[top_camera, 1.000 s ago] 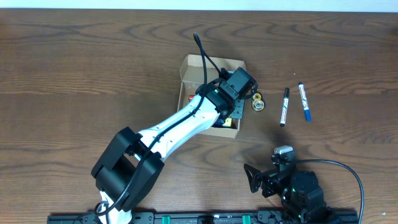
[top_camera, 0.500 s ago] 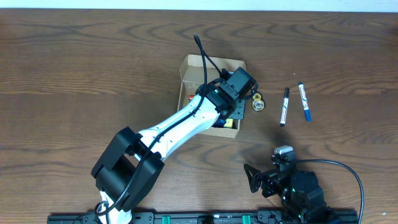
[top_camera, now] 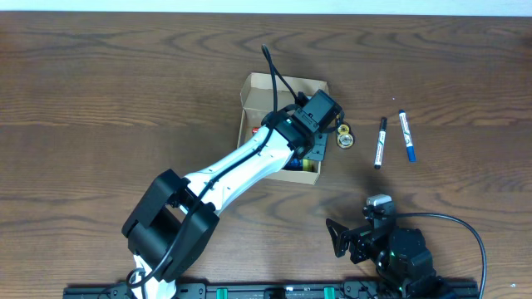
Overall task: Pack container
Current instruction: 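Carry the yellow highlighter into the box and release it, then lift the left gripper out of the box and hold aside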
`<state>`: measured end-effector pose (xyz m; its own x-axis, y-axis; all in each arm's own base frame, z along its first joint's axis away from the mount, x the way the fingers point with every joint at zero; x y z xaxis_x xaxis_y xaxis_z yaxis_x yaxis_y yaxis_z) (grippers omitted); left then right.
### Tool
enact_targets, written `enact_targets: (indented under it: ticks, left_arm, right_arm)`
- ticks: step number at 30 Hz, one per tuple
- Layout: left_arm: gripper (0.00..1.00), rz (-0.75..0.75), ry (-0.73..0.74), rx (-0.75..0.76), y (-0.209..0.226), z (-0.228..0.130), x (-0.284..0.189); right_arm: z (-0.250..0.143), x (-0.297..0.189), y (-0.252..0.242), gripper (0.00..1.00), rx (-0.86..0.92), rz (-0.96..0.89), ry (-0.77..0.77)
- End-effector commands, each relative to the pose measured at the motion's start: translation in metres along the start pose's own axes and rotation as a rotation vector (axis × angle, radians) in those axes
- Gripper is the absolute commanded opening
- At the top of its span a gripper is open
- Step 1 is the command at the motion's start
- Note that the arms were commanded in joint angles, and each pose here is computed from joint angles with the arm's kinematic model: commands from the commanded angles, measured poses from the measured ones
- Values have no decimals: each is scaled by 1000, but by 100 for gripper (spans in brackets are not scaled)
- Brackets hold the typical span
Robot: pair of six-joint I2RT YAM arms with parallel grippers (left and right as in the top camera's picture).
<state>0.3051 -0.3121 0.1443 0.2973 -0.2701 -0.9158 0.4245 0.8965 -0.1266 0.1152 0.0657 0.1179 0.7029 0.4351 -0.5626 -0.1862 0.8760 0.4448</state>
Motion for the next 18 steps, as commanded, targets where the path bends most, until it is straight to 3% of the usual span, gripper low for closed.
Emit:
enact_targets:
  ticks: [1, 9, 18]
  left_arm:
    - [32, 28, -91, 57, 8, 23, -40]
    - [27, 192, -152, 101, 47, 17, -130]
    - [26, 189, -103, 114, 95, -23, -207]
  right_arm:
    - [-4, 2, 0, 99, 8, 7, 12]
    - [-4, 2, 0, 99, 8, 7, 12]
    - [-4, 2, 0, 99, 8, 7, 12]
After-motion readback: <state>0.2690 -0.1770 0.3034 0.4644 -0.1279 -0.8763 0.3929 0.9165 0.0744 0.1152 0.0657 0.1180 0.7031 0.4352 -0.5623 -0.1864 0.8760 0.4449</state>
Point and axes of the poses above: each gripper's point midway between its finger pads, its own x axis out along the fingers, its own y axis along the line the jaws close on, z = x × y, the point moved 7 cm from there along -x, back along the fingers, and after that the axes turned 10 degrees about x, right-handed, at the moved point
